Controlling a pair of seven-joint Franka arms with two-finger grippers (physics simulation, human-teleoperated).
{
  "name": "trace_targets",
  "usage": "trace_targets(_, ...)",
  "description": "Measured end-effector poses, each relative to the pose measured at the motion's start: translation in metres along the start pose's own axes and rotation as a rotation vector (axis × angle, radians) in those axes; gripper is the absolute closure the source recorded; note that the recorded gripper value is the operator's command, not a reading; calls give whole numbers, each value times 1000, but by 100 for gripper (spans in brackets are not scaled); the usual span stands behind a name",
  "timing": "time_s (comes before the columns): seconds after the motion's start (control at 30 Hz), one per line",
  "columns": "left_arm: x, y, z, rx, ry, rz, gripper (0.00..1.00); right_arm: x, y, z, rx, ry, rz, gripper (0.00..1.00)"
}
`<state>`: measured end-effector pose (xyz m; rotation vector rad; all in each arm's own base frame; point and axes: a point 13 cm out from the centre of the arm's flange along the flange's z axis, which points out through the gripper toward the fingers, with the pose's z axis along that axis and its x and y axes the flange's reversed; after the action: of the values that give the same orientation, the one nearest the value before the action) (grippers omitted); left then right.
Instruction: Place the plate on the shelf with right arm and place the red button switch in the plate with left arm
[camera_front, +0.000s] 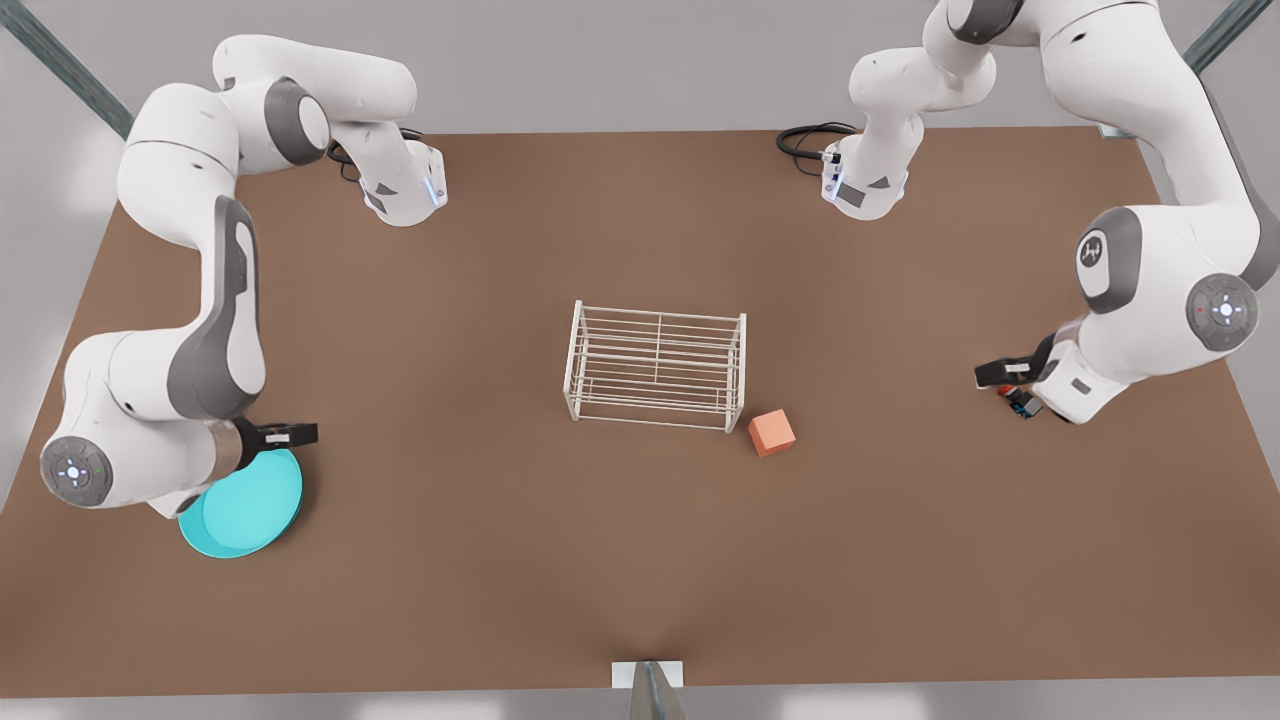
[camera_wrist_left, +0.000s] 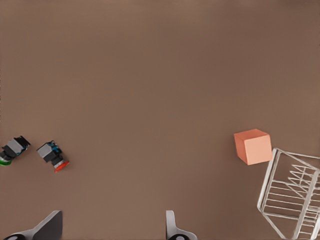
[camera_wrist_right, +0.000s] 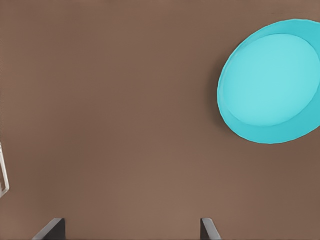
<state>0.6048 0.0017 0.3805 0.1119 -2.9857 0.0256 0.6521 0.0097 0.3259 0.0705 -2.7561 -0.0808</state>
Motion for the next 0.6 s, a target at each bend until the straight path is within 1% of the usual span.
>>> trace_targets(0.07,-10,-3,-4,4,-42,-8,0,-8,-5,3,-8,-19,4,0)
trace_targets(0.17,-21,5,12,46,-49,-54,0,-46,-119,106,-168,43,115,0)
trace_targets(0.23,-17,32,31,26,-32,-101,0,-58,-167,157,-277,39,143,0)
trace_targets(0.33,-3,141,82,7,6,-265,0,-66,-210,175,-335,-37,132,0)
trace_targets(0.37,-2,162,92,-4,3,-289,0,-64,-231,174,-344,-68,132,0)
trace_targets(0.47,-5,192,125,-32,-10,-312,0,-47,-296,178,-370,-146,130,0)
trace_targets(0.53,-12,213,142,-41,-28,-333,0,-42,-323,189,-372,-177,106,0)
trace_targets(0.6,-12,225,160,-46,-43,-347,0,-49,-333,211,-368,-198,66,0)
